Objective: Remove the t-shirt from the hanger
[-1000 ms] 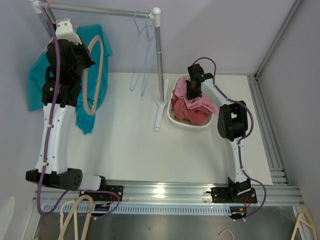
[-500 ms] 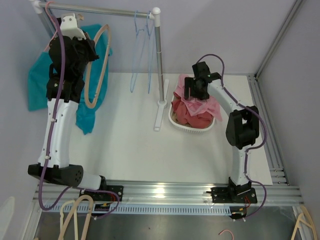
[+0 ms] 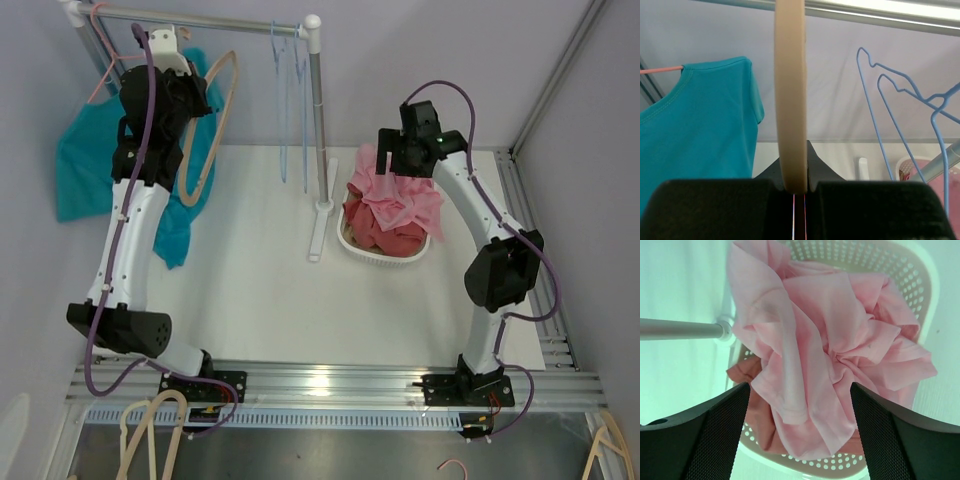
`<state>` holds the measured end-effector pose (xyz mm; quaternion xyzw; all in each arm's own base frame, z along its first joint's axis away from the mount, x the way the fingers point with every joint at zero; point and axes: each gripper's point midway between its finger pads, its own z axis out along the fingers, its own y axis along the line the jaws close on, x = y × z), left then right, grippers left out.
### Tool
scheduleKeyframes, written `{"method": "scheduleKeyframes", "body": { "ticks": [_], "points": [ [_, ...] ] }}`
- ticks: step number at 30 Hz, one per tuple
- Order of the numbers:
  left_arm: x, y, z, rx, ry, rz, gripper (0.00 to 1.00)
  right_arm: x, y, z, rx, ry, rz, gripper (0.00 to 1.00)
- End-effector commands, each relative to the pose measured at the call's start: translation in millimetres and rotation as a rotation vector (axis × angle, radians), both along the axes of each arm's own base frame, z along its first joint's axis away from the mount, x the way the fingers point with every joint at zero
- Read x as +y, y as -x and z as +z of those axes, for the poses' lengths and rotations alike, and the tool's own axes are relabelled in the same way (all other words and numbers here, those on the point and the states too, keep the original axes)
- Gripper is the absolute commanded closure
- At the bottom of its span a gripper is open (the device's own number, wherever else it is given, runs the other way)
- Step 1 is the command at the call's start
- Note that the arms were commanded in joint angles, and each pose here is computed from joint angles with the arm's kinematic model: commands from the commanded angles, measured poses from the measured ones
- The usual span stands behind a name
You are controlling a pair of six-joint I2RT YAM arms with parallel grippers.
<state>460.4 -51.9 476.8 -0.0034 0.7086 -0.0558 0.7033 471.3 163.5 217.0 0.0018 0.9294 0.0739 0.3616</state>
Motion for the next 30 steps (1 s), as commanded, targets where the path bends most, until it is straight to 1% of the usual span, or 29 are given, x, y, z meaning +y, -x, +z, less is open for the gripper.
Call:
{"method": "scheduleKeyframes", "body": {
  "ticks": [1,4,7,8,11,12,14,16,18,19,20,21,22,23,25,27,30],
  "points": [
    [-9,5,49,-0.156,-0.024,-0.024,0.99,-5,4,58,-0.122,-0.029,-0.004,0.15],
    [-18,5,55,-0.187,-0.048,-0.034,0.99,-8,10,68,-0.143,-0.036,-0.006,0.18],
    [-29,9,64,-0.231,-0.064,-0.046,0.99,-9,15,75,-0.158,-0.042,-0.005,0.17],
    [-34,10,68,-0.258,-0.073,-0.058,0.99,-10,20,84,-0.177,-0.052,-0.003,0.17],
    [-43,1,65,-0.256,-0.076,-0.070,0.99,-10,30,100,-0.220,-0.088,0.008,0.15],
    [-42,3,75,-0.266,-0.071,-0.070,0.99,-8,34,104,-0.229,-0.101,0.013,0.14],
    [-50,-14,61,-0.228,-0.077,-0.083,0.99,-3,41,109,-0.244,-0.129,0.039,0.14],
    [-52,-17,68,-0.239,-0.074,-0.085,0.99,-2,51,122,-0.276,-0.151,0.050,0.14],
    [-58,-30,62,-0.233,-0.082,-0.096,0.99,1,63,132,-0.296,-0.169,0.070,0.14],
    [-59,-27,80,-0.272,-0.077,-0.099,0.99,2,65,137,-0.312,-0.173,0.077,0.13],
    [-61,-32,79,-0.266,-0.084,-0.103,0.99,3,68,140,-0.321,-0.178,0.087,0.12],
    [-67,-52,60,-0.220,-0.095,-0.111,0.99,4,71,144,-0.330,-0.180,0.092,0.12],
    [-70,-58,57,-0.205,-0.102,-0.120,0.99,2,75,147,-0.335,-0.175,0.095,0.12],
    [-68,-53,77,-0.236,-0.097,-0.116,0.99,0,76,149,-0.342,-0.173,0.094,0.12],
    [-72,-61,69,-0.228,-0.094,-0.120,0.99,-4,80,150,-0.344,-0.161,0.088,0.12],
    [-74,-62,73,-0.249,-0.090,-0.123,0.99,-5,82,152,-0.352,-0.158,0.088,0.11],
    [-77,-69,69,-0.244,-0.097,-0.121,0.99,-6,84,153,-0.357,-0.160,0.091,0.12]
  ]
}}
